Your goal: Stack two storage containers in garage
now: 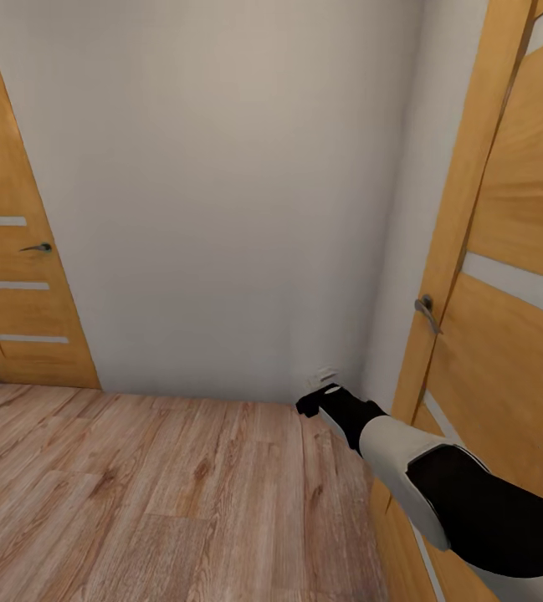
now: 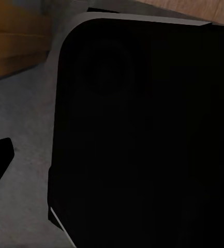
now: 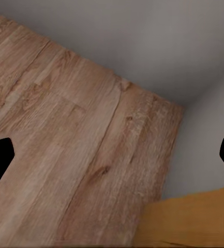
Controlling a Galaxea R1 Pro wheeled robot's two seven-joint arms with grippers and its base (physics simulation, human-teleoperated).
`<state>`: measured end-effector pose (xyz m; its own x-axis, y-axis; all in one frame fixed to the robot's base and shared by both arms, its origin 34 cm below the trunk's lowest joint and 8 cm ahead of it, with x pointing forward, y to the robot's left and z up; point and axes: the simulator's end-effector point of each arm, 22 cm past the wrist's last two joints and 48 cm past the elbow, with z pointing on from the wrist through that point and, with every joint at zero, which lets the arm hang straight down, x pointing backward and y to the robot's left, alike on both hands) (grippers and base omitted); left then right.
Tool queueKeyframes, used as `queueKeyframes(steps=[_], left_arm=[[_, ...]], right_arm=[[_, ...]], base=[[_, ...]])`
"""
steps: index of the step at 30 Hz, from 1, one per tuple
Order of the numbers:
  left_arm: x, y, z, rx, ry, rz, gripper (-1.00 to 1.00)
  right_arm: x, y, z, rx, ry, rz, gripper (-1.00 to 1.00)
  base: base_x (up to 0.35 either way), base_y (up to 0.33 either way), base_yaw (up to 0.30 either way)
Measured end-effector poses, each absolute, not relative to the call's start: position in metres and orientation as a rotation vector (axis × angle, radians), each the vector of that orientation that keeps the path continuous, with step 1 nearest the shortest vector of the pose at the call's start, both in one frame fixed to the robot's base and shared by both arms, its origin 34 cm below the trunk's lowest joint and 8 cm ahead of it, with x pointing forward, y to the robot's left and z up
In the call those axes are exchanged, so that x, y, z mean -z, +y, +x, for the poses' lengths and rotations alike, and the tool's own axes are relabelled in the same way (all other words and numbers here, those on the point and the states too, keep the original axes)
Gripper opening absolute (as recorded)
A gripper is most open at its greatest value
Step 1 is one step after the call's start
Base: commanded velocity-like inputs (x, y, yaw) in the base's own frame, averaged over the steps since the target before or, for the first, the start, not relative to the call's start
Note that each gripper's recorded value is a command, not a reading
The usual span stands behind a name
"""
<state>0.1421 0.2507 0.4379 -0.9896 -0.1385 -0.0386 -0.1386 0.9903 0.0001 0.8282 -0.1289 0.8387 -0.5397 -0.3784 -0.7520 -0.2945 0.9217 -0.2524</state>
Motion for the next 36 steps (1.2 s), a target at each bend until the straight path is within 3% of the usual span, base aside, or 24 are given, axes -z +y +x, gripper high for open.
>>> queueKeyframes(steps=[23, 36], left_arm=[[-0.438, 0.252, 0.142, -0.006, 3.095, -0.218, 1.00], [-0.438, 0.252, 0.142, -0.006, 3.095, -0.218, 1.00]], right_arm=[[-0.823, -0.136, 0.819, 0.127, 2.223, -0.466, 1.00], [-0.823, -0.136, 0.819, 0.120, 2.223, -0.461, 1.00]], base=[[0.293, 0.000, 0.003], [0.074, 0.000, 0.227]])
